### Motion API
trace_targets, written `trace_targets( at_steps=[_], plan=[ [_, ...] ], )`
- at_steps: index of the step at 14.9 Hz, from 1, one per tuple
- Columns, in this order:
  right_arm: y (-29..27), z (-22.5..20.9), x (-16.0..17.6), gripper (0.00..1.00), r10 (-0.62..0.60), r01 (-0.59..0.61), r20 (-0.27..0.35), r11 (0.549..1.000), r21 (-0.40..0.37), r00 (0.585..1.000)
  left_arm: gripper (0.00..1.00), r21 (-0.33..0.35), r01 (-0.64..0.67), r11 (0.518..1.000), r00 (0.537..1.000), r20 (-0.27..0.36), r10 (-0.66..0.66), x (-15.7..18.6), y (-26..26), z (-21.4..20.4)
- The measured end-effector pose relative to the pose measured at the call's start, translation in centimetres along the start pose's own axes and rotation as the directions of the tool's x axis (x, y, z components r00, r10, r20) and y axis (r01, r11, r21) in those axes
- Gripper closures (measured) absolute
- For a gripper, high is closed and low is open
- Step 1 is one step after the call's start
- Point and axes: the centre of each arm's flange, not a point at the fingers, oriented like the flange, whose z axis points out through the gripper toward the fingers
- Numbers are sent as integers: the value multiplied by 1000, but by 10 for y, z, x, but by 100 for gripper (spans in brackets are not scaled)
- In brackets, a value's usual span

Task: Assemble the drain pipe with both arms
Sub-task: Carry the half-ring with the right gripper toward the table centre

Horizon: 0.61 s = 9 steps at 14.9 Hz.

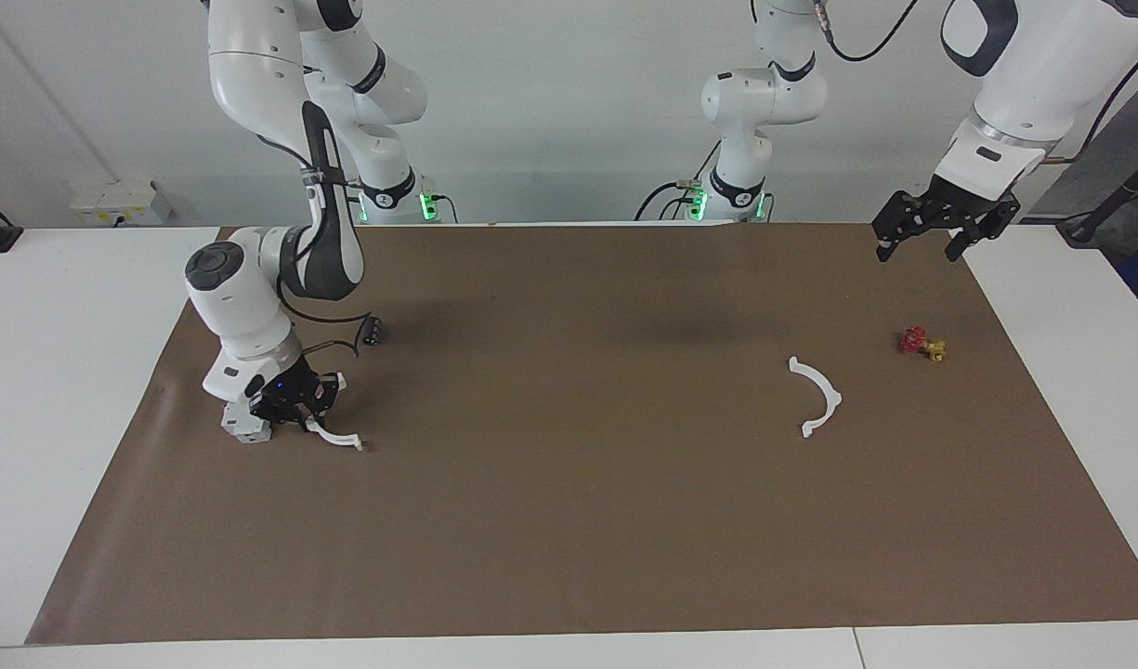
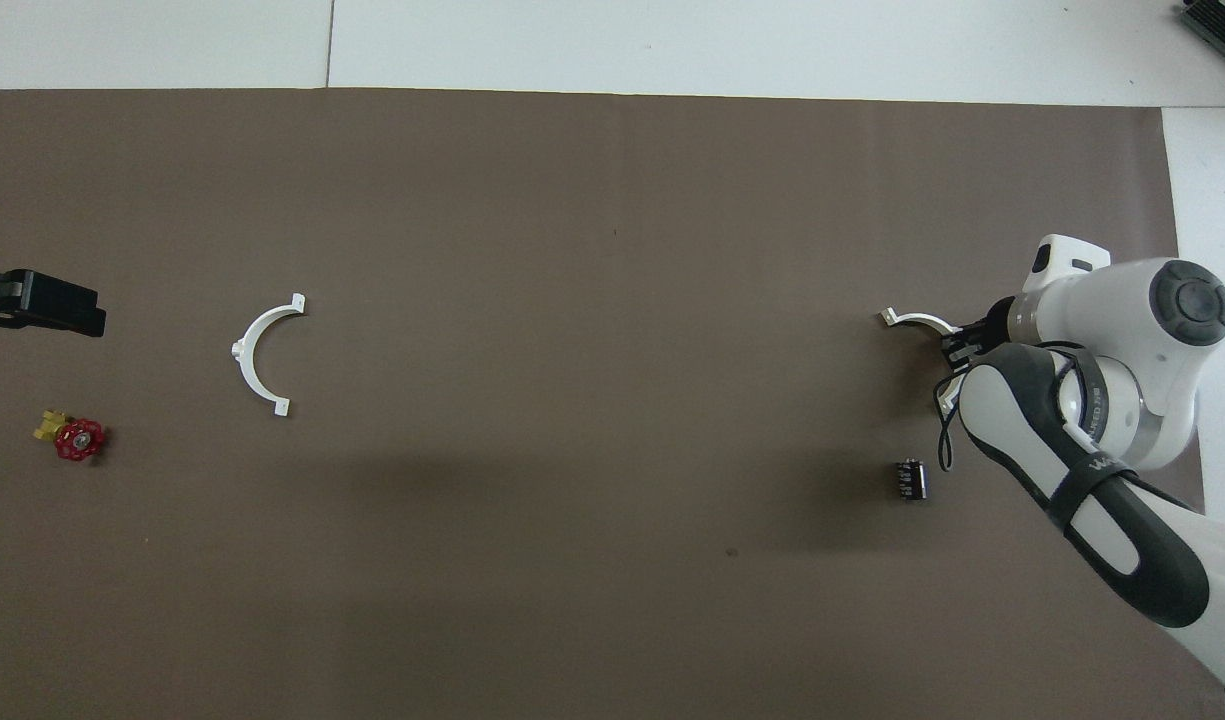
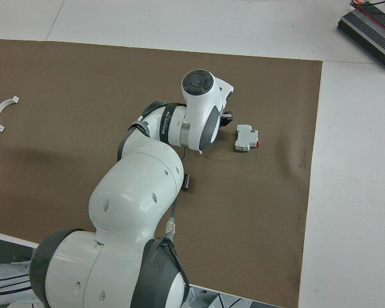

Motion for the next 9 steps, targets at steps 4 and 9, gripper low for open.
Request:
trace_targets(
  at_steps=[4, 9],
  plan=[
    [-72, -32, 37, 79, 211, -212, 46, 977, 18, 976, 0, 0, 0, 1000, 1000, 0, 0, 0, 0, 0],
    [-191, -40, 52, 79, 292, -294, 43, 955, 32, 955, 0, 0, 0, 1000, 1000, 0, 0, 0, 0, 0]
  ],
)
